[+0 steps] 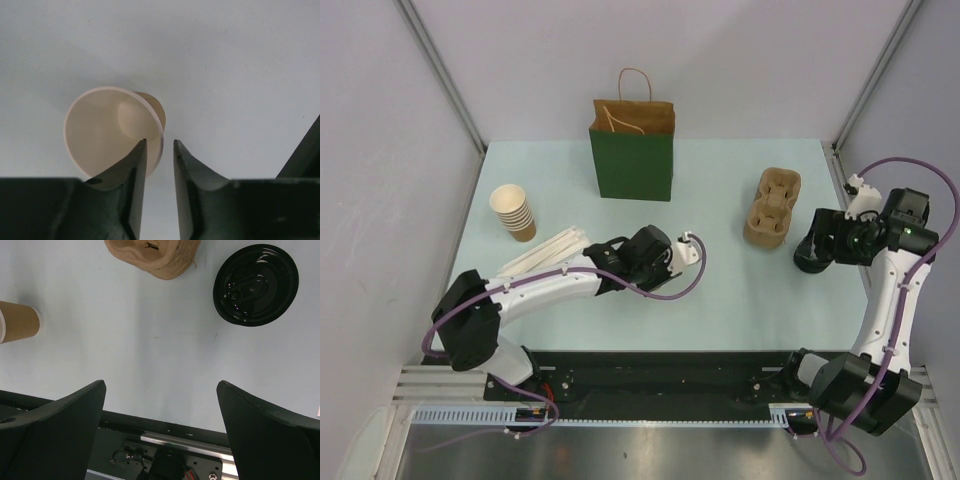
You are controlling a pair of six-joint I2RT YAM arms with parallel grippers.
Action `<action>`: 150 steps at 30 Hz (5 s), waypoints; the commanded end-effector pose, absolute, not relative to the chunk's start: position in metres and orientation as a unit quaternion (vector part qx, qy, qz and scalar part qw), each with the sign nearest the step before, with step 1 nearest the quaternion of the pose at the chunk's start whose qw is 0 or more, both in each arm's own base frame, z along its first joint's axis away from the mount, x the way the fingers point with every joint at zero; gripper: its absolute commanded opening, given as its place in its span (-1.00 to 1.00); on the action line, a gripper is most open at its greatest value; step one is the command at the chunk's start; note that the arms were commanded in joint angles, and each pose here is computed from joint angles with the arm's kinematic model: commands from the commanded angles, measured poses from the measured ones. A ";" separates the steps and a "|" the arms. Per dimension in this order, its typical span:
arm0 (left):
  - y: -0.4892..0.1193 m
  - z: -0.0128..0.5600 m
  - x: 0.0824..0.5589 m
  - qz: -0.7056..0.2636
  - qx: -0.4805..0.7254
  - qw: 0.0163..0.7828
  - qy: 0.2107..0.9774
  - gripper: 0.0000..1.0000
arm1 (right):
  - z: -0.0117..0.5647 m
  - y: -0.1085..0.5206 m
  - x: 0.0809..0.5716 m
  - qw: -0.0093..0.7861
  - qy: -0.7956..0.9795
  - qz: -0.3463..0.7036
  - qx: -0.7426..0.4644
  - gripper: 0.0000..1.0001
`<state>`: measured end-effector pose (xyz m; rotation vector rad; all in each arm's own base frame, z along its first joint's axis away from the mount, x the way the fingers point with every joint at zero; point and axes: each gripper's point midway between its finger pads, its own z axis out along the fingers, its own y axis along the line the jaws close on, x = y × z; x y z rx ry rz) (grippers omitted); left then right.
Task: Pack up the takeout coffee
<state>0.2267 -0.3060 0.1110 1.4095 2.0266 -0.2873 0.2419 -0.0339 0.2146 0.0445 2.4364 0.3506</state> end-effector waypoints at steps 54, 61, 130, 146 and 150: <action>-0.274 0.276 0.206 -0.315 0.456 0.391 0.735 0.82 | 0.117 -0.069 0.334 0.146 0.987 0.069 0.000 -0.10; -0.274 0.274 0.206 -0.314 0.457 0.388 0.736 0.82 | 0.108 -0.069 0.335 0.138 0.987 0.076 0.004 -0.09; -0.281 0.262 0.206 -0.327 0.456 0.366 0.742 0.82 | 0.113 -0.077 0.331 0.150 0.984 0.092 0.021 -1.00; -0.285 0.261 0.209 -0.329 0.455 0.360 0.745 0.82 | 0.119 -0.081 0.330 0.155 0.986 0.066 0.006 -1.00; -0.285 0.262 0.209 -0.330 0.455 0.361 0.745 0.82 | 0.118 -0.081 0.329 0.150 0.988 0.048 -0.004 -0.99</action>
